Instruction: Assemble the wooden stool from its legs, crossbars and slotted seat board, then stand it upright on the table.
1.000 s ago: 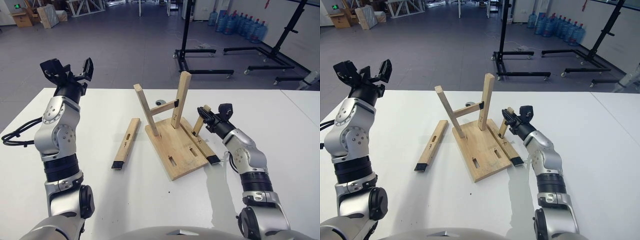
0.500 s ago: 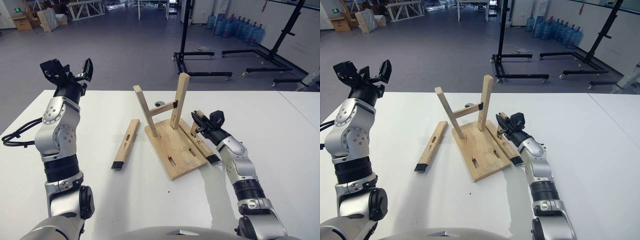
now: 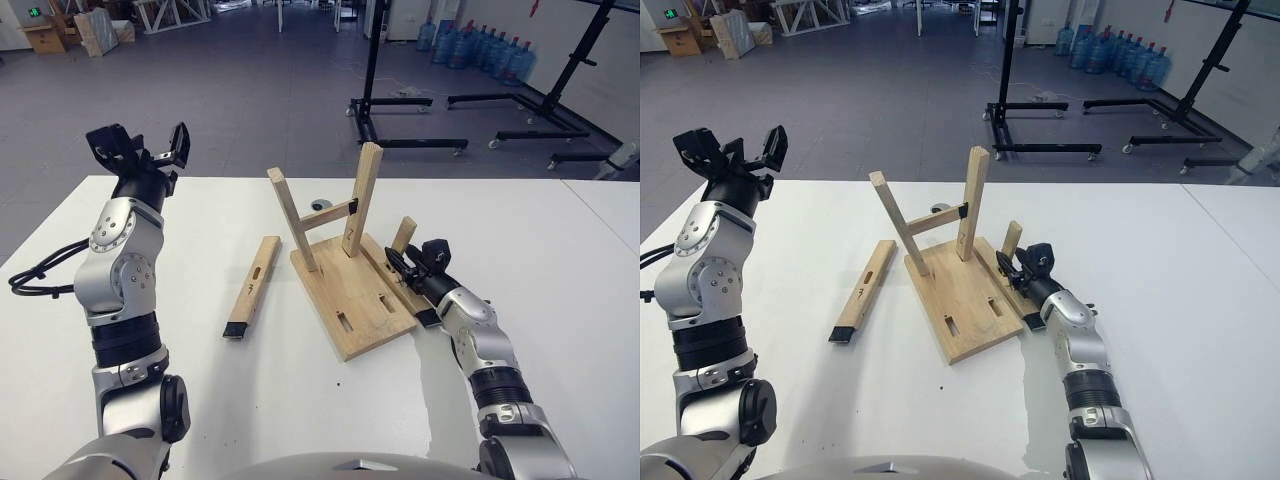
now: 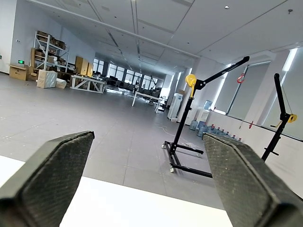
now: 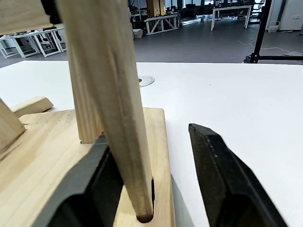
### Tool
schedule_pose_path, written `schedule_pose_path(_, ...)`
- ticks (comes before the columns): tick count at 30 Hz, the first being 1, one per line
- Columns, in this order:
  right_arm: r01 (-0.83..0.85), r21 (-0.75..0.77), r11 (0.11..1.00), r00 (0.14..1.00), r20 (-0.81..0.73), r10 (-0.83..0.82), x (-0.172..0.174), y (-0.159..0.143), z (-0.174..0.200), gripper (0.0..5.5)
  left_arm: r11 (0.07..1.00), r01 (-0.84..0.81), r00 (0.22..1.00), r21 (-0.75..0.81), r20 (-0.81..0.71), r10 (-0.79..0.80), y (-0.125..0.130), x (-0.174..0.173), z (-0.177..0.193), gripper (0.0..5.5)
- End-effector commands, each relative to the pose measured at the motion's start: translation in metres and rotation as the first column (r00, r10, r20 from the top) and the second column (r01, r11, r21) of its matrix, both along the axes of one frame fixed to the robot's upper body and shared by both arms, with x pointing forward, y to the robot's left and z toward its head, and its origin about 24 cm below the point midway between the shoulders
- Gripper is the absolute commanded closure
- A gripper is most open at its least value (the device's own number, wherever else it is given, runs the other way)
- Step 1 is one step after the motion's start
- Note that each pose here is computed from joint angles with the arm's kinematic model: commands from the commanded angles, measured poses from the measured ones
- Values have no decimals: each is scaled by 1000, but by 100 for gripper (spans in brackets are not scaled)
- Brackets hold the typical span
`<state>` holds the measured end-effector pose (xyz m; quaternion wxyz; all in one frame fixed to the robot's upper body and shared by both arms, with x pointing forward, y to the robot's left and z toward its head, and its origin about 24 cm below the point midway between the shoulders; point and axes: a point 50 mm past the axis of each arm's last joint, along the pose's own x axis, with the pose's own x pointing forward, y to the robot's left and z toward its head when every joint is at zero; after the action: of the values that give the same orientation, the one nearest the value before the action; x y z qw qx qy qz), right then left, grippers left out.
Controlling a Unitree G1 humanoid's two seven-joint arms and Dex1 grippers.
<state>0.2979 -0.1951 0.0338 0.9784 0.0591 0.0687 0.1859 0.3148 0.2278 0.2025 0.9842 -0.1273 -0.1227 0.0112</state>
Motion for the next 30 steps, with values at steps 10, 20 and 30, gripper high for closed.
schedule_pose_path(10, -165, 182, 969, 905, 420, 75, 14, 17, 173, 244, 1000, 2, 1000, 16, 10, -2, 1, 0, 4, 132)
schedule_pose_path(20, 317, 48, 947, 913, 253, -319, 48, 33, 213, 244, 1000, -6, 1000, 10, 4, 6, 0, 0, 2, 132)
schedule_pose_path(30, 399, 8, 917, 910, 123, -397, 57, 43, 194, 244, 1000, -9, 1000, 4, 1, 9, -1, -1, 0, 132)
